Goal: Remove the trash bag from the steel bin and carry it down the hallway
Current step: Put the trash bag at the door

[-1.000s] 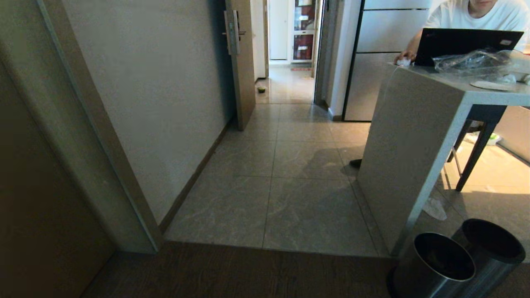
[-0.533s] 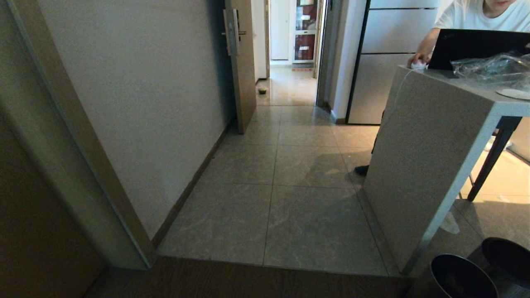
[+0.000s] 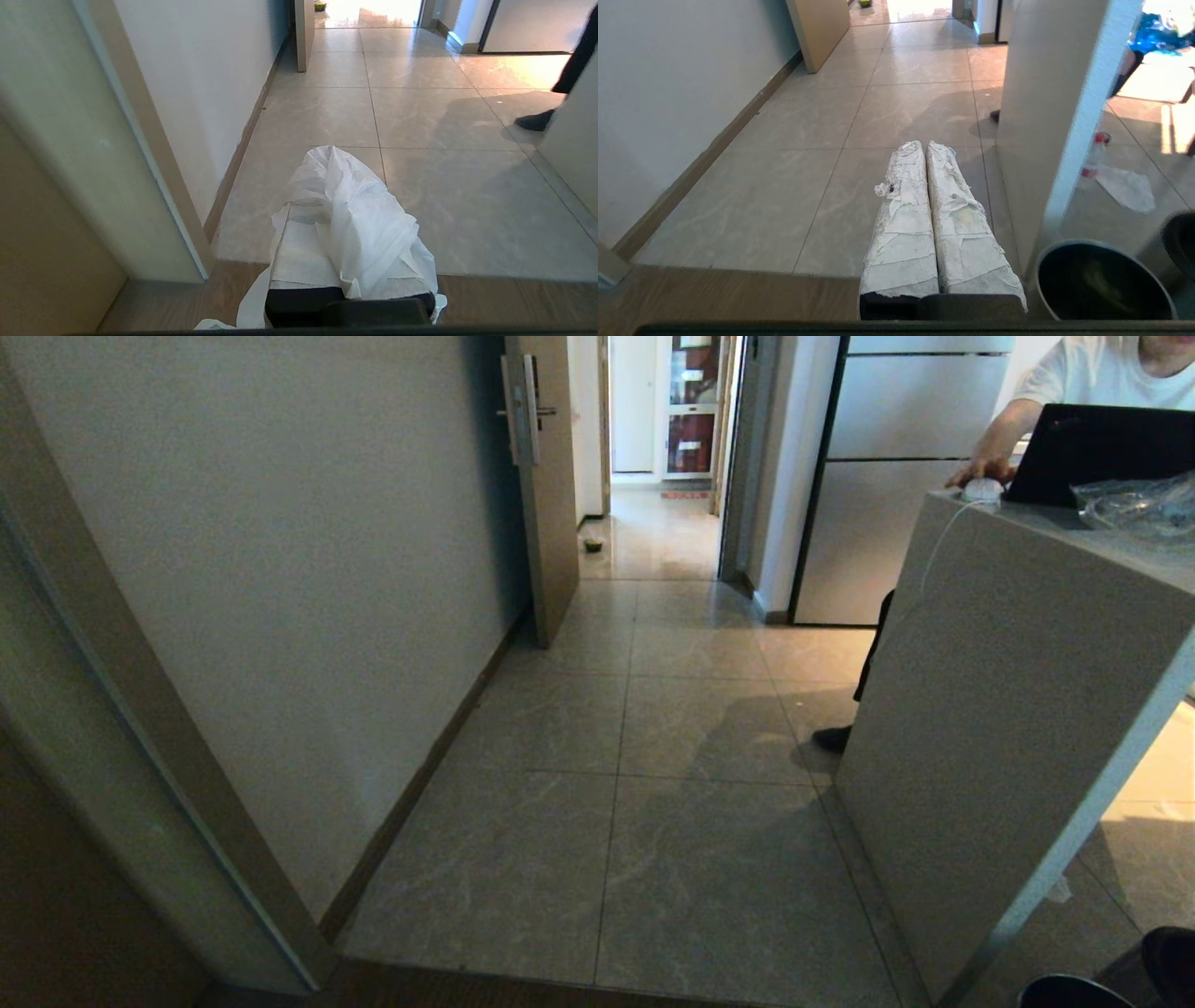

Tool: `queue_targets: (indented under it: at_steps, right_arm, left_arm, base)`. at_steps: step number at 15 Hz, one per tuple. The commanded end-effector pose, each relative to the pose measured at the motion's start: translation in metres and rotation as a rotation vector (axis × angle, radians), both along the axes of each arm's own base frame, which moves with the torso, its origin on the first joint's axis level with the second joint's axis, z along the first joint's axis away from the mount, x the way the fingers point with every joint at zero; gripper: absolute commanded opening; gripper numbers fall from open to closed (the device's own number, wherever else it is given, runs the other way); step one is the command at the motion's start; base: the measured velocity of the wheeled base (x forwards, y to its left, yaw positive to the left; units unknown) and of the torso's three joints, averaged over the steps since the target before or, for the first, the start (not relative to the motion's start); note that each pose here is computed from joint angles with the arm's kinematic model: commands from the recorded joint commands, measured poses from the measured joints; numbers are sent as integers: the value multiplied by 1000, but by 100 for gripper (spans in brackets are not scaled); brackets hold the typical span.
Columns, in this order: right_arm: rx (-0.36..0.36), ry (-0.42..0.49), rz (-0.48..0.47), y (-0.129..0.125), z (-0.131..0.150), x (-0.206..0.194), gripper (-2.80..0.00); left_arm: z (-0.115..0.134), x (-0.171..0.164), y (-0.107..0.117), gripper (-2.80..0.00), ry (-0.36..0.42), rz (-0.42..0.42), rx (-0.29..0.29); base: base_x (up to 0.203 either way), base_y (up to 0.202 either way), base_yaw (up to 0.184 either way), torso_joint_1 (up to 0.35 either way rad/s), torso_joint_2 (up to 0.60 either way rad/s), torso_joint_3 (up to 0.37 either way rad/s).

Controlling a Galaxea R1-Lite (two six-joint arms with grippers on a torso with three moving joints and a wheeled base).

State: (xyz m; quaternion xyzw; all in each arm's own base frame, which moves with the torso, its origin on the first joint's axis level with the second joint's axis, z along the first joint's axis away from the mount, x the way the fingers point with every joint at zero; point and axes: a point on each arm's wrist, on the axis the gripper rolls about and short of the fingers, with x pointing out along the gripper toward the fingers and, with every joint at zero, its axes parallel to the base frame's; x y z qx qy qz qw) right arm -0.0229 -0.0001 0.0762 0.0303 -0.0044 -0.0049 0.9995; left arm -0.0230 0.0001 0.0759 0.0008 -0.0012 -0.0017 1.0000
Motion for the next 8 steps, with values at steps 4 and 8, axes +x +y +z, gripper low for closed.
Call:
queue_targets:
  at_steps: [4,8]
  right_arm:
    - [1,-1,-1,0,0,0,-280]
    - [1,-1,-1,0,0,0,-280]
  left_arm:
    - [0,0,0,-280,1,0,1]
    - [0,0,0,-280,1,0,1]
  base:
    - [192,0,1,2,4,2]
    - [190,0,2,1,1,2]
